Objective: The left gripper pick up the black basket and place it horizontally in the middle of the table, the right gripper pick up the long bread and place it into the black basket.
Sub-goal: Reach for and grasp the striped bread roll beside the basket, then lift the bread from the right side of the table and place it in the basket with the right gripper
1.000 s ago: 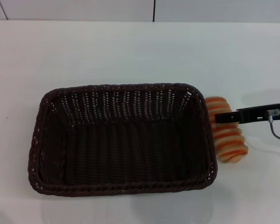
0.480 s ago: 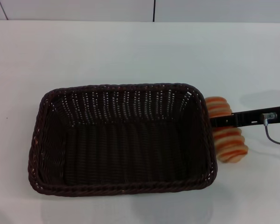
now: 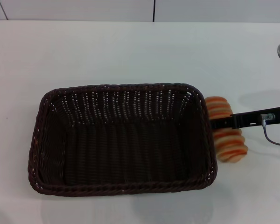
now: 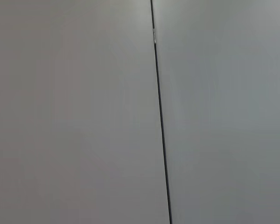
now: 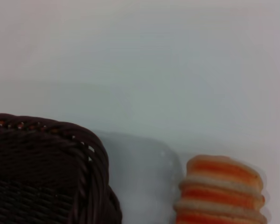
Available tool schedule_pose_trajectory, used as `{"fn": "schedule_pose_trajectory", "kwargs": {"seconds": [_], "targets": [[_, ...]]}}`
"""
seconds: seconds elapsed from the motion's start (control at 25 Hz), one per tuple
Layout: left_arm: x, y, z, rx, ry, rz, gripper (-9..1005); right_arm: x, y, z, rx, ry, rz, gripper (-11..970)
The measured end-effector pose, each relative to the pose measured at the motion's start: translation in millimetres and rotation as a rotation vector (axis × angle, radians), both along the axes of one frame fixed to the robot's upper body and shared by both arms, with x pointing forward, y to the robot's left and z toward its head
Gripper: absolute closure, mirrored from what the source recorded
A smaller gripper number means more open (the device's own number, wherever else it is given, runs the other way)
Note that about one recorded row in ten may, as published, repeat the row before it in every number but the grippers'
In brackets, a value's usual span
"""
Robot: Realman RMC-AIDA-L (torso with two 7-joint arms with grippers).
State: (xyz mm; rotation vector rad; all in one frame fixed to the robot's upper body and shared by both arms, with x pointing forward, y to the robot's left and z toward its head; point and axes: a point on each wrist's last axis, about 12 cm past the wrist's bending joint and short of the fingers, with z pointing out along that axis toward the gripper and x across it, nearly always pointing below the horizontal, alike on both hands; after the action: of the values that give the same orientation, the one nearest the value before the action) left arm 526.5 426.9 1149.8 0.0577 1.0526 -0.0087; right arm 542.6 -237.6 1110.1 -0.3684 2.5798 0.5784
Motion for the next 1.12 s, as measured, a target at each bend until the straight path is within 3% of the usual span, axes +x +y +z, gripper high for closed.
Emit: {"fn": "schedule_pose_trajectory", "kwargs": {"seconds": [0.36, 0.8, 1.12], "targets": [[0.4, 0.3, 2.8, 0.004, -0.011, 0.002, 187, 1.8, -0.6, -0.7, -0.001, 0.009, -0.004, 158], [0.6, 0.0, 3.2, 0.004, -0.014, 0.001, 187, 3.7, -2.0, -2.8, 0.002, 0.028, -0.007, 407], [0.4, 0.6, 3.4, 0.004, -0.015, 0.003, 188, 6.2, -25.9, 17.4, 0.012, -0.040, -0.078, 455]]}}
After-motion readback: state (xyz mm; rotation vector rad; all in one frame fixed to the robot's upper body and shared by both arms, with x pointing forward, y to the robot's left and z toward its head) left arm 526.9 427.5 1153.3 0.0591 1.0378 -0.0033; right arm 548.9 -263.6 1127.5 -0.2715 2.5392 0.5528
